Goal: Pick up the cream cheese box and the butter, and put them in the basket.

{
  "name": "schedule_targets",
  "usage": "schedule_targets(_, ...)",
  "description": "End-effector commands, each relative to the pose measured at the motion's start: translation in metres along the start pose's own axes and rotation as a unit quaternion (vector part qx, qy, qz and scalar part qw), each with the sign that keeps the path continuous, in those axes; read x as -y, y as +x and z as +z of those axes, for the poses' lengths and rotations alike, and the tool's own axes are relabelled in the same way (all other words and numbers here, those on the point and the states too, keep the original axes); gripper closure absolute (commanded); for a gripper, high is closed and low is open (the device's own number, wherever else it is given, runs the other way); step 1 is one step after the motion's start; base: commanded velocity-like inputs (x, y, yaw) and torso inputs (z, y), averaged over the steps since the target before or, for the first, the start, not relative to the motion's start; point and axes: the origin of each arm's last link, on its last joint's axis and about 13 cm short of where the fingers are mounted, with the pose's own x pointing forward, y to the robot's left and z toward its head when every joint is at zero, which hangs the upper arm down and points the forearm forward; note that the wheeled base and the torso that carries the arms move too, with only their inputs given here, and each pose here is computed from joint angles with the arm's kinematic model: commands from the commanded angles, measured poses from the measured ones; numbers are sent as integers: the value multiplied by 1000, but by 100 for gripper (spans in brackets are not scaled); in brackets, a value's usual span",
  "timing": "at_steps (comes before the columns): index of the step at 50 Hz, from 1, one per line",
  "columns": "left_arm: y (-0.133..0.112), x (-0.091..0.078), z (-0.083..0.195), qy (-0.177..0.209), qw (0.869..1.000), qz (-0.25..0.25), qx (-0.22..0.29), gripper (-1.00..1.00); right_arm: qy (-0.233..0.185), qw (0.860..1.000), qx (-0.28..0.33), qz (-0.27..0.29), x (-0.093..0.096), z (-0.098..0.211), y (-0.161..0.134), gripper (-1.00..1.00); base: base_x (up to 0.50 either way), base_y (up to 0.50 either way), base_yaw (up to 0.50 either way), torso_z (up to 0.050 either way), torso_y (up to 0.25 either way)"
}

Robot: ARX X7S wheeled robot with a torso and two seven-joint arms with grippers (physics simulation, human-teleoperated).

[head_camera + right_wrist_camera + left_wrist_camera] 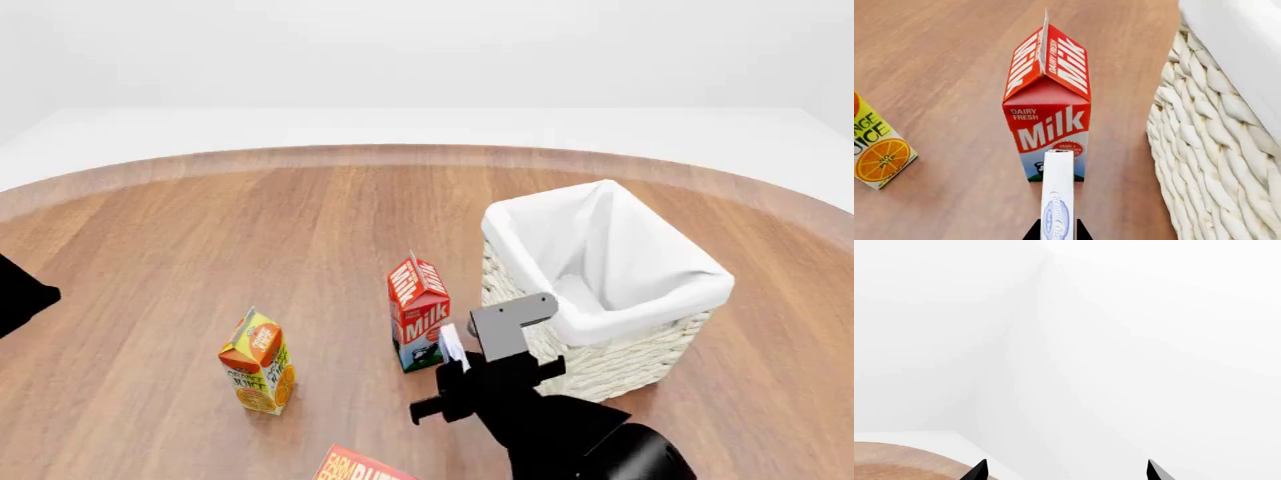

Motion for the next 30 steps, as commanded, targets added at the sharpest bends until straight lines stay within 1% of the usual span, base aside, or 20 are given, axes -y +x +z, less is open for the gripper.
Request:
schedule_targets(1,0,0,0,0,1000,0,0,-100,-10,999,33,5,-2,14,-12,100,0,0,0,0,0)
schedule_targets(12,1,0,1,-1,1000,0,1,-100,-11,998,61,5,-3,28,-24,100,0,0,0,0,1)
schedule_targets(30,0,0,1,0,1000,0,1,-100,-12,995,100,-11,2,49,-45,100,0,0,0,0,1)
